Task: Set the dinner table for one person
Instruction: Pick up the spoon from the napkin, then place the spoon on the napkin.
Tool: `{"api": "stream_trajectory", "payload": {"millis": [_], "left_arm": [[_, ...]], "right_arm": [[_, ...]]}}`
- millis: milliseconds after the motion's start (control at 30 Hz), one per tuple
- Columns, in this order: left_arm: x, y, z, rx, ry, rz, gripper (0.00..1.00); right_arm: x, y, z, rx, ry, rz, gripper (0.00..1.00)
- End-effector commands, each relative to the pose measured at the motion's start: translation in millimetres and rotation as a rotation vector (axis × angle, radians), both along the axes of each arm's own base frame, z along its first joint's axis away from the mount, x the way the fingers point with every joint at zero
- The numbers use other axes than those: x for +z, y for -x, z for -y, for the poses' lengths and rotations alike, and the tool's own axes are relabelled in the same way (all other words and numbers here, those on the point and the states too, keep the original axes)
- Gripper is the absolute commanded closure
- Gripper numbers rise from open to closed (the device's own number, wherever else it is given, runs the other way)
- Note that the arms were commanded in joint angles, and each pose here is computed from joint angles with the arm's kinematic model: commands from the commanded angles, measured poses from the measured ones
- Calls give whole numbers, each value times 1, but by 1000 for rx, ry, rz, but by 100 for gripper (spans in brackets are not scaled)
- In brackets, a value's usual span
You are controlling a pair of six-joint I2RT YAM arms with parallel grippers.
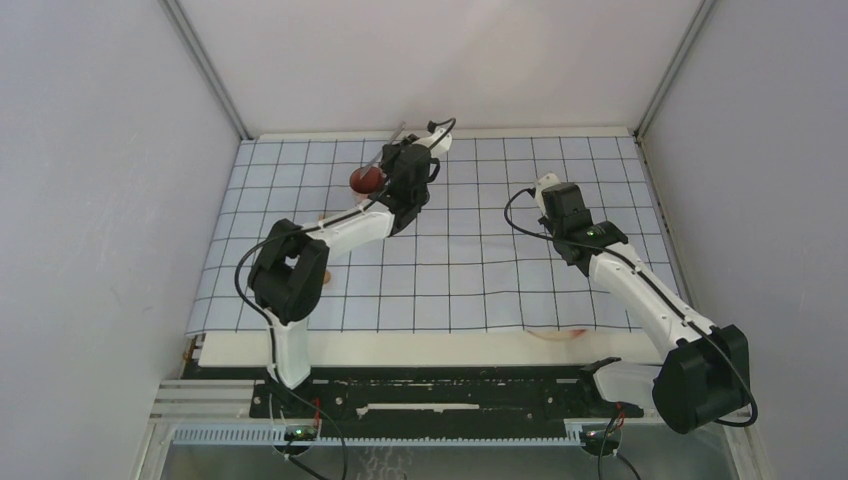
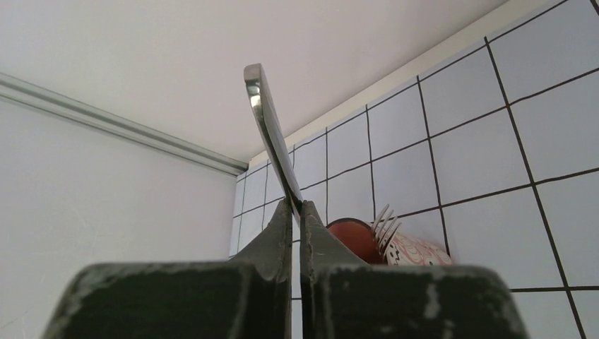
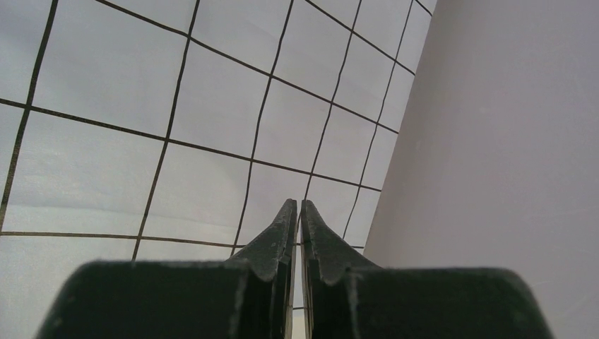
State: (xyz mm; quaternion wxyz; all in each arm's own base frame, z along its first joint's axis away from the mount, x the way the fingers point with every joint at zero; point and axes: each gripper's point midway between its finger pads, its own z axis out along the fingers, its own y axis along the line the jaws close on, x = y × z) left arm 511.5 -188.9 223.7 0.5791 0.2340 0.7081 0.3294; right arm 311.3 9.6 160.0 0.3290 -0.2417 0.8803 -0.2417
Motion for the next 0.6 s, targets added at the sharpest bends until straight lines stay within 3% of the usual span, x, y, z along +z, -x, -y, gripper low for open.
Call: {"api": "stream_trajectory", "payload": {"millis": [0,567], "left_arm": [[65,11,-20,74,32,101,100],[69,31,36,-14,67,59,100]], "right_arm": [[21,-14,-7,7,-23,78,88],[26,-9,-6,16,-15,78,88]]}}
